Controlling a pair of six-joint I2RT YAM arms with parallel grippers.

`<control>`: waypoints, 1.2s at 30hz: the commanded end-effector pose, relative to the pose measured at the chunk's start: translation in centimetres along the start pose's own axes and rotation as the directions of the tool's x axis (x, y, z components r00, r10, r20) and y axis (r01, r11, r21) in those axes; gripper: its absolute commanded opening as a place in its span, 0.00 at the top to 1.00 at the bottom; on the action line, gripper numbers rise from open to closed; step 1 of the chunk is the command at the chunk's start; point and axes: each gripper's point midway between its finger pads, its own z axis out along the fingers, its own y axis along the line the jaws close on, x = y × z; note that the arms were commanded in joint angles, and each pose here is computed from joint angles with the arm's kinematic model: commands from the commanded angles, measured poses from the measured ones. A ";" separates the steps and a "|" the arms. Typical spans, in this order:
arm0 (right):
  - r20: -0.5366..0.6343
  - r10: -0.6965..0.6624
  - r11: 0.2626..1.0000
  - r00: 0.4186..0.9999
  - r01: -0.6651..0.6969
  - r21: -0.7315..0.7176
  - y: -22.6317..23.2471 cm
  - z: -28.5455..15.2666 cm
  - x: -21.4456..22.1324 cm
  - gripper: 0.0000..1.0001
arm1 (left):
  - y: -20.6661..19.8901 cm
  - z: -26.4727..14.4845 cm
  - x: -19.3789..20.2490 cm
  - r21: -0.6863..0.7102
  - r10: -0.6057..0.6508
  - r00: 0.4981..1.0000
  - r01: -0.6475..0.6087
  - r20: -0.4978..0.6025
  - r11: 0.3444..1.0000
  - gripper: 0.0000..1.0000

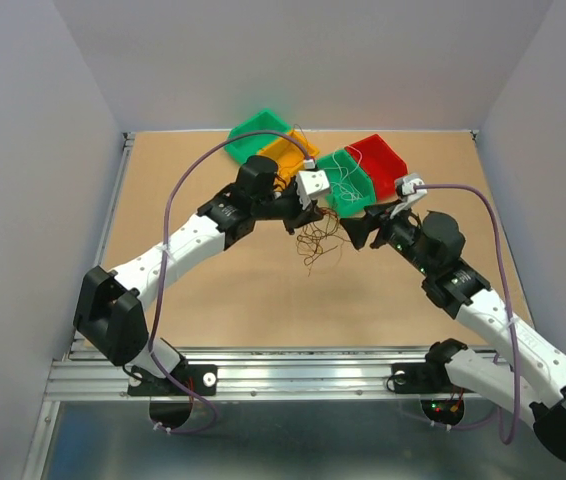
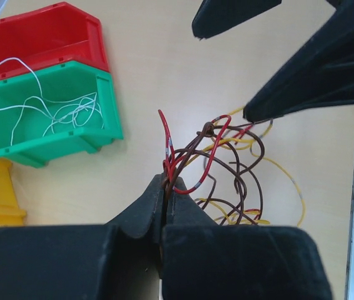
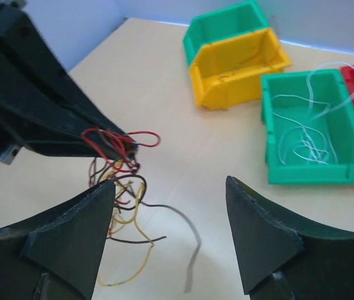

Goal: Untangle the cables

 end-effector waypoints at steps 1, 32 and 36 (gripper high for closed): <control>0.073 -0.052 0.963 0.996 0.069 -0.262 4.3 0.8 -1.1 0.23 | 0.1 -0.6 -1.0 -0.003 -0.009 0.999 0.009 0.034 1.000 1.00; -0.070 0.000 0.996 0.998 -0.007 -0.093 1.5 2.7 0.9 0.99 | 10.1 -10.8 -4.2 -0.425 -0.095 0.956 0.211 0.278 0.880 1.00; -0.050 0.019 0.998 0.999 -0.016 0.062 -1.0 1.4 0.2 0.99 | 10.1 -11.8 -4.6 -0.423 -0.077 0.952 0.203 0.296 0.883 0.57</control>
